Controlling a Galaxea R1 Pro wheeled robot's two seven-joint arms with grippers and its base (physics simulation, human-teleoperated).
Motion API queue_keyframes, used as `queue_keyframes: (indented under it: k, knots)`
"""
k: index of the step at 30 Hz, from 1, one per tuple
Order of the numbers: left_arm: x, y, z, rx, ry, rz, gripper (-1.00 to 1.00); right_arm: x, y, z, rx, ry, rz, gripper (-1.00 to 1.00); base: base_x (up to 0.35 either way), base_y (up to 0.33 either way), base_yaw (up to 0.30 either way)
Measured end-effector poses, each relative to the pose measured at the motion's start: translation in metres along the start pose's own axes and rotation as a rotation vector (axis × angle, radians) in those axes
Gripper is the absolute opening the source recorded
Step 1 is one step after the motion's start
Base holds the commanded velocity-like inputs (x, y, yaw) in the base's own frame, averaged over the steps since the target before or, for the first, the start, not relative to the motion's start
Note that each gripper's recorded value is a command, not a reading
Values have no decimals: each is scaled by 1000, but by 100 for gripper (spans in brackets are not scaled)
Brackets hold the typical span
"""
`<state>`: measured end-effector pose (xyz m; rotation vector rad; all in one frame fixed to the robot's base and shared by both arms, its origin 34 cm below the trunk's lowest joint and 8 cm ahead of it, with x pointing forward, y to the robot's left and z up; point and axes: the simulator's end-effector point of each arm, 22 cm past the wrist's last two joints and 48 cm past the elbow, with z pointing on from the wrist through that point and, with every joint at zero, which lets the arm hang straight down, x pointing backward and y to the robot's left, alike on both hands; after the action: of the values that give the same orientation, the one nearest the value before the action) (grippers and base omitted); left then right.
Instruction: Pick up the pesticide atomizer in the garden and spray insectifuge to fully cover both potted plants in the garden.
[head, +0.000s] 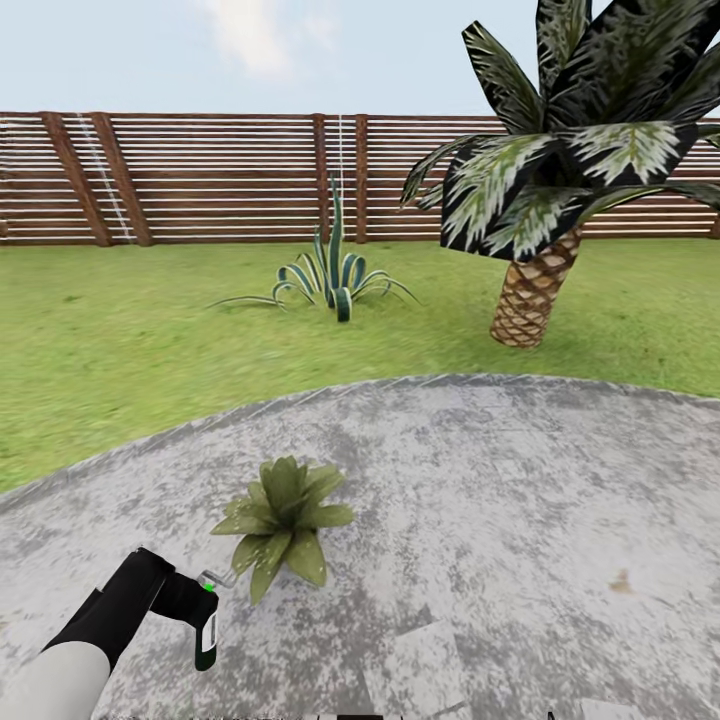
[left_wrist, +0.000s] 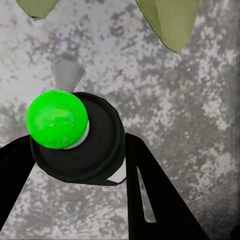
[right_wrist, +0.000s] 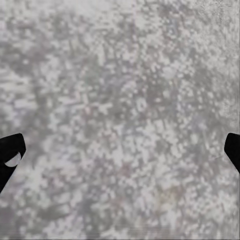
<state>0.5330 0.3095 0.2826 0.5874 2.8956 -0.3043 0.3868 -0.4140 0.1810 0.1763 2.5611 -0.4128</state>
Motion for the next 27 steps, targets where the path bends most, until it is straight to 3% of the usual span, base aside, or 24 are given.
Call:
queue_keyframes:
  k: [17,27]
  knots:
    - [1,0,0,-1,4,-3,-100,0,0,0,0,0,0,100,-48,-270,269]
    - [1,0,0,-2,4,-3,-100,0,0,0,0,0,0,100,114,-274,93]
